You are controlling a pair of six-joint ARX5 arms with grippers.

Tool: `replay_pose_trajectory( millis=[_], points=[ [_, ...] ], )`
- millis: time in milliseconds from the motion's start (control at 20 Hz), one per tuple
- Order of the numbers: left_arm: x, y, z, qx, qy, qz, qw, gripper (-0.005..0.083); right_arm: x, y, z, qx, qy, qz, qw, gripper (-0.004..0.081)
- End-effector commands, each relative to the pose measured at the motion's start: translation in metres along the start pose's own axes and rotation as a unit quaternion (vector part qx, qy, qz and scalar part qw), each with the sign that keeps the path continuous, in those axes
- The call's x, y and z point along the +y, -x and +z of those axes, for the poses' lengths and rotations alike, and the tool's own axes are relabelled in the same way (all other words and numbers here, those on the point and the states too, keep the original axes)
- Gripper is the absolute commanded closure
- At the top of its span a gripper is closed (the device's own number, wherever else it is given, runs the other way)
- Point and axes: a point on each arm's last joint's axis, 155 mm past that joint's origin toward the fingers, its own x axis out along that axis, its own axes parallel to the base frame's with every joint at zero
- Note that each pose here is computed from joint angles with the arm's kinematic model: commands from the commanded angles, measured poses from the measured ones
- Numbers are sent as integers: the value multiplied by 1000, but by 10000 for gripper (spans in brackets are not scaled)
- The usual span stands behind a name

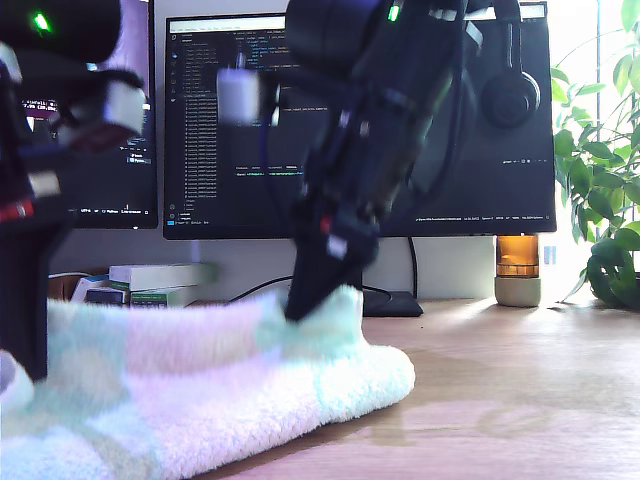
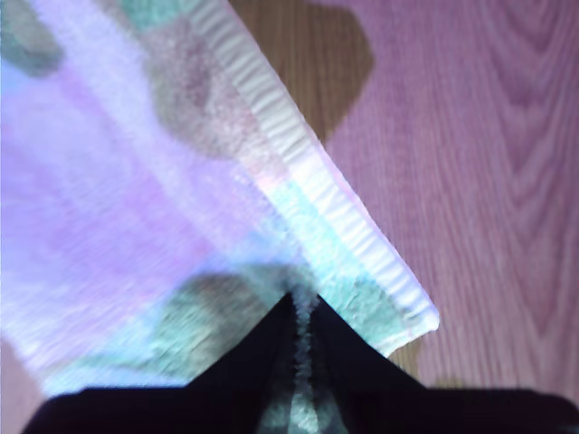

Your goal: Fold the tea towel to a neat square and place it to the right

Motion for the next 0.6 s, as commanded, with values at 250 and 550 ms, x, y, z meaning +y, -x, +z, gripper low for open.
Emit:
replay_pose_trajectory(
  millis=[250, 550],
  points=[
    [20, -5, -1, 0, 3, 51, 999, 531, -9, 2, 11, -20, -10, -19, 1000, 609],
    [27, -4, -4, 6, 5, 69, 998, 482, -17, 3, 8, -8, -11, -37, 999, 552]
  ],
)
